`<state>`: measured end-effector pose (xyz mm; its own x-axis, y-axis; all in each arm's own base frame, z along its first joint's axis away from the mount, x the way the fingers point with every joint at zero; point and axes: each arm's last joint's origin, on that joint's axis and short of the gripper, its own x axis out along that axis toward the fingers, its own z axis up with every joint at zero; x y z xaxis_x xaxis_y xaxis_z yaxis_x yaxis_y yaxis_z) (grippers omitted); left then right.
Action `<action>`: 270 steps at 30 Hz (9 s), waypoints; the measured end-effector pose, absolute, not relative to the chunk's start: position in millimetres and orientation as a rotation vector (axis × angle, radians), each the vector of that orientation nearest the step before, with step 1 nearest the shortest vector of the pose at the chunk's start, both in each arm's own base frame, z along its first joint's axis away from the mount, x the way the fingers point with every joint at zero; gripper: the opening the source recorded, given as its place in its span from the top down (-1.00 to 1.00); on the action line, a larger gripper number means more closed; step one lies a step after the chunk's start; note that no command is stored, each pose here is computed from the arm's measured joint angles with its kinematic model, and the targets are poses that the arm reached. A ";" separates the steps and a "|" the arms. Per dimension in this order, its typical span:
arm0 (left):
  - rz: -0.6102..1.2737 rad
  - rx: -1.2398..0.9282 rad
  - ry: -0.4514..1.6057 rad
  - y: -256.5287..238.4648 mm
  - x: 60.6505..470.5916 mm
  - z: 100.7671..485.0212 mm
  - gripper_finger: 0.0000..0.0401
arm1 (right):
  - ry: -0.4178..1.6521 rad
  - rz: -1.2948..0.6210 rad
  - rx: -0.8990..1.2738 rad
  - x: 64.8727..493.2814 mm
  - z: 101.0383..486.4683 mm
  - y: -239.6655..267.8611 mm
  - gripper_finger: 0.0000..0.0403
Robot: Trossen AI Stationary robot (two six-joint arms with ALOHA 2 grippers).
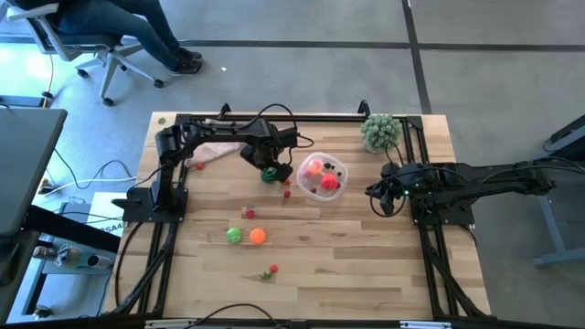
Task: Pick and placing Produce into tupperware
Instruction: Put the watermelon into the transparent bin, then put the strawberry into the transparent bin
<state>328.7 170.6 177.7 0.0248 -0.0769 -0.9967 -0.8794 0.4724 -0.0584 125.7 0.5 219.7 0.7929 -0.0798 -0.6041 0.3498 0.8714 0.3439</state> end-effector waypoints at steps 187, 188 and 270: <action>0.797 -0.794 1.257 179.5 409.4 280.1 -0.46 | 0.617 -0.240 0.463 125.7 219.6 0.5 0.65; 0.805 -0.801 1.263 180.8 406.8 283.5 -0.46 | 0.616 -0.240 0.463 125.7 219.7 0.4 0.65; 1.686 -1.867 1.020 176.3 390.8 182.0 -0.46 | 0.624 -0.239 0.454 125.4 219.1 0.5 0.65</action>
